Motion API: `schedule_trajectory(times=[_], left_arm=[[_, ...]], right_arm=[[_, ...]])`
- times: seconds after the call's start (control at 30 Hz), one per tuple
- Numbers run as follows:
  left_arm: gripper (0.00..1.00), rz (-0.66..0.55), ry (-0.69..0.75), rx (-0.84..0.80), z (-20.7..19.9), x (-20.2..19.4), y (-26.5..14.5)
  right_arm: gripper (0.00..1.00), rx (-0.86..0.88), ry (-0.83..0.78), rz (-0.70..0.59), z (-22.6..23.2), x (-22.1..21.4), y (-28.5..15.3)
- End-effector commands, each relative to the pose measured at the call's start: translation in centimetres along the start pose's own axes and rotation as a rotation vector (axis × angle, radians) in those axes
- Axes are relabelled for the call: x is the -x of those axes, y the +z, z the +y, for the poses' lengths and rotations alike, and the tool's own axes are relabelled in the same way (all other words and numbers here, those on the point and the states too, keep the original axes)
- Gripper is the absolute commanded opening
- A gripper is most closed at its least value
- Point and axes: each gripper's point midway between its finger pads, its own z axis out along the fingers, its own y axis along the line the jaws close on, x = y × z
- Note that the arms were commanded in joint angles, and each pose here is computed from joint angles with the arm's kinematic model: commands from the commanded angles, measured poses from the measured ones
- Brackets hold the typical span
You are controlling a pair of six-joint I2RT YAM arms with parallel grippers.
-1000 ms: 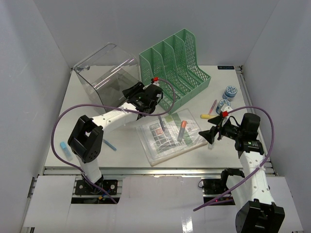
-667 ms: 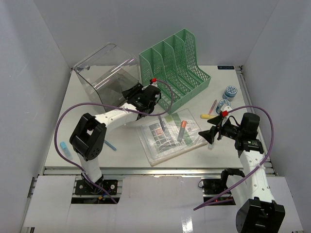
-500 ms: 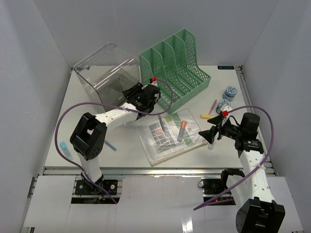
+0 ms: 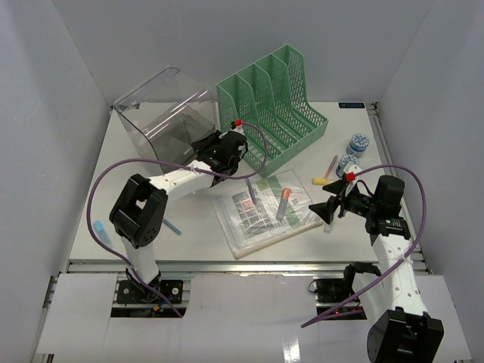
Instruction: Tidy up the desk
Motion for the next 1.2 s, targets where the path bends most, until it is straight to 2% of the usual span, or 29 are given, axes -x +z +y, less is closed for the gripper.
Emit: schedule_trajectory(times=[0.0,0.17,0.47,0.63,0.9,1.0,1.17], left_arm=[[0.16,0.034,-0.003,0.022,-0.1,-1.5,1.3],[0.0,0.018,-0.029,0.035,0.9,-1.2,0.9],[0.0,-0.111,-0.111,-0.013,2.7,2.7,-4.2],[0.0,-0.152,-0.161,-0.055,2.5,3.5,-6.9],[0.0,-0.196,-0.276,-0.119,4.2,4.9,-9.5],[0.0,-0.222,-0.345,-0.149,5.4,5.5,-10.3],[0.0,-0.251,-0.408,-0.21,6.6,6.4,-11.3]], right_arm=[[0.9,0.021,-0.027,-0.024,0.2,0.7,0.1],[0.9,0.03,-0.024,-0.027,0.3,0.7,0.1],[0.91,0.146,0.045,-0.041,1.9,2.2,1.5],[0.92,0.212,0.059,0.061,3.4,4.9,5.4],[0.91,0.209,0.294,0.094,2.6,8.5,12.9],[0.91,0.186,0.385,0.047,1.6,11.2,15.3],[0.91,0.16,0.578,-0.019,-0.2,12.8,19.0]])
